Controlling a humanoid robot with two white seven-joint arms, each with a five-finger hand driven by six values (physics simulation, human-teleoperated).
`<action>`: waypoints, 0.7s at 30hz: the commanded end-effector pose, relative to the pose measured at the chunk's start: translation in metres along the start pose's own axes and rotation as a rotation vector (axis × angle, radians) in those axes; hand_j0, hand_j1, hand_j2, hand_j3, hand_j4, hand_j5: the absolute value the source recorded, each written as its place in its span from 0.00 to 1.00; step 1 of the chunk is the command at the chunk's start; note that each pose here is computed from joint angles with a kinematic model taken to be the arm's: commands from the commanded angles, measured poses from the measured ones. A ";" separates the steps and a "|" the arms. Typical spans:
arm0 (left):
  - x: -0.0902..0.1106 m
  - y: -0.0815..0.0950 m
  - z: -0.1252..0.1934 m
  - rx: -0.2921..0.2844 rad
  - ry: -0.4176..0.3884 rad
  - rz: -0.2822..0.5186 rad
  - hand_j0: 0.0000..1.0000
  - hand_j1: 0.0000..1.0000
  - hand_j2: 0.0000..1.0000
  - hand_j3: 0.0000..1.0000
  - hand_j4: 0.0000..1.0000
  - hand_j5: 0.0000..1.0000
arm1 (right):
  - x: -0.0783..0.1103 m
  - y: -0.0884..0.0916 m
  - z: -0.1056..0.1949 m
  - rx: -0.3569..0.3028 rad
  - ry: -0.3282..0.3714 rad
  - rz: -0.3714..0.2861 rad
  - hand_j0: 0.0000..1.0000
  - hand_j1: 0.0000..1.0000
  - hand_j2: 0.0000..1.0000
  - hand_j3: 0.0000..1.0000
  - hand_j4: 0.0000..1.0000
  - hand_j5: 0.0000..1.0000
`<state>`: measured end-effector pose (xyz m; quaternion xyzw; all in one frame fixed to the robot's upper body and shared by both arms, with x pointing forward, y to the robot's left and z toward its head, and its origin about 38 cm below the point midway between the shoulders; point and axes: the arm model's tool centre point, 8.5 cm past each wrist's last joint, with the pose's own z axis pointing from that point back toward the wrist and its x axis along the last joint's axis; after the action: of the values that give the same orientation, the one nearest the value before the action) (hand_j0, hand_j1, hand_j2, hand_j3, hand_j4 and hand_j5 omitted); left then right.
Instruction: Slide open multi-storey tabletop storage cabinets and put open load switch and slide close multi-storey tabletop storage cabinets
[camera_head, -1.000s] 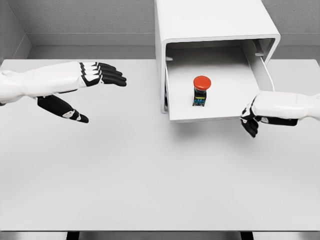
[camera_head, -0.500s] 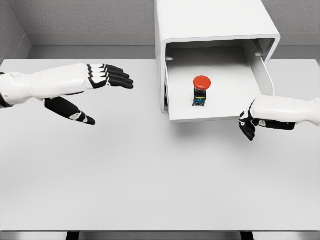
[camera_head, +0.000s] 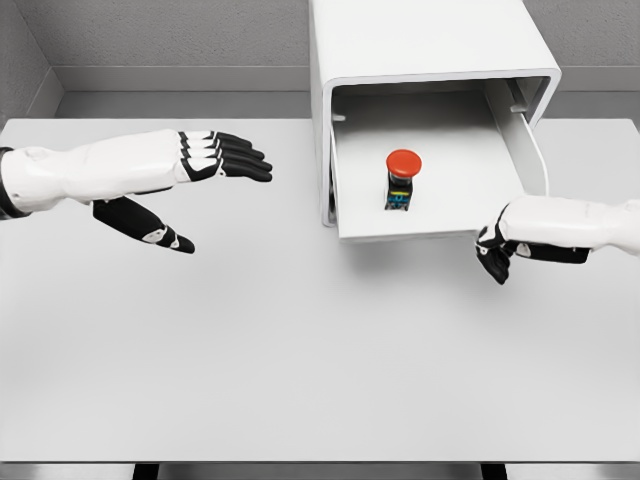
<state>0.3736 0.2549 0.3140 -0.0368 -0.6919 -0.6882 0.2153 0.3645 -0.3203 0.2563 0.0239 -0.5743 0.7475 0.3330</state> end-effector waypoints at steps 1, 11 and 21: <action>0.000 0.000 -0.001 0.005 -0.001 0.009 1.00 1.00 1.00 1.00 1.00 1.00 | 0.000 0.001 0.003 0.004 0.007 0.007 0.13 0.13 0.13 0.13 0.13 0.13; -0.003 -0.005 -0.003 0.002 -0.002 0.017 1.00 1.00 1.00 1.00 1.00 1.00 | -0.001 -0.010 0.023 -0.016 0.050 0.016 0.13 0.13 0.13 0.13 0.13 0.13; -0.004 -0.010 -0.003 -0.001 0.001 0.027 1.00 1.00 1.00 1.00 1.00 1.00 | -0.001 0.010 0.002 -0.003 -0.001 -0.032 0.13 0.13 0.13 0.13 0.13 0.13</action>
<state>0.3742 0.2525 0.3029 -0.0442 -0.6894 -0.6878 0.2229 0.3584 -0.3265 0.2492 0.0291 -0.5715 0.7442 0.3444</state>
